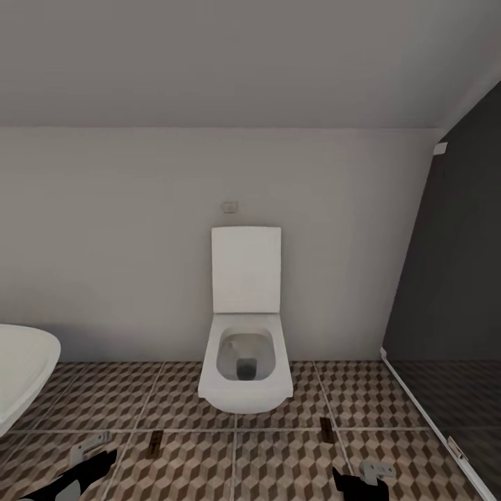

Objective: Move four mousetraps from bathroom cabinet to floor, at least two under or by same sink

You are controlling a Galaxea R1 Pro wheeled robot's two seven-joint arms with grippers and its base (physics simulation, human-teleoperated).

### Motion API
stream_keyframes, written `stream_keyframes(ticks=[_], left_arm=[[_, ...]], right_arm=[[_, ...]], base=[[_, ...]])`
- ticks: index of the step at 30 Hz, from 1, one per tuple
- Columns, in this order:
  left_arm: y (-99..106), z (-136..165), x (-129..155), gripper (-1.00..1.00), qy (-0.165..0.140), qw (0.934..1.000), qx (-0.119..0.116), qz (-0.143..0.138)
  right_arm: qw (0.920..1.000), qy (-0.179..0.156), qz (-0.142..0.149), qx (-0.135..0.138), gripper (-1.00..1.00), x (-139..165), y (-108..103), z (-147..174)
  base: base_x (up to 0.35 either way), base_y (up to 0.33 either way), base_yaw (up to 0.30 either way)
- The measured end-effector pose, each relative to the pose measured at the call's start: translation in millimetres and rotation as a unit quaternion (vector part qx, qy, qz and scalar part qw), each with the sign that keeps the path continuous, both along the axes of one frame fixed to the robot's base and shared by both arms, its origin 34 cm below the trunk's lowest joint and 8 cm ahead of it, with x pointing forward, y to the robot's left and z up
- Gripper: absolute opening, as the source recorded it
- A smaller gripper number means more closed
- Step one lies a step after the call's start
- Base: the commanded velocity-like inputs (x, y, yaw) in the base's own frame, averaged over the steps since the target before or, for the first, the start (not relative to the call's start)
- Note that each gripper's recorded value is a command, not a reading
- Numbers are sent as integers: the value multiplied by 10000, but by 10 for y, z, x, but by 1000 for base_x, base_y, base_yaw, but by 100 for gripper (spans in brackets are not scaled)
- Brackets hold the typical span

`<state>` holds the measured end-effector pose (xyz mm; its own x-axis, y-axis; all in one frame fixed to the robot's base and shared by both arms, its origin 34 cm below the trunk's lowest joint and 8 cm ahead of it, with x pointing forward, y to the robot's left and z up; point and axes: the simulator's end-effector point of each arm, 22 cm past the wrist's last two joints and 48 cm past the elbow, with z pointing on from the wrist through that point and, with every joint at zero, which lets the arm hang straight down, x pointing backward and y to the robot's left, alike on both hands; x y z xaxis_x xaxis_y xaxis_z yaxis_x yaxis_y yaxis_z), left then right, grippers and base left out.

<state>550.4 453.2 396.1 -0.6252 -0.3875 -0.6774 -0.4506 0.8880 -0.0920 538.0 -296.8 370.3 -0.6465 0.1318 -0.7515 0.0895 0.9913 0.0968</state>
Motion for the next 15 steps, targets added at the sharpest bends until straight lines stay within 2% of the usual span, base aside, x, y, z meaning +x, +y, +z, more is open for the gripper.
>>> stream_keyframes(ticks=[15], left_arm=[[-15,1,6,100,-18,10000,-17,-1]], right_arm=[[10000,0,3,-2,100,0,0,0]], base=[[0,0,0]])
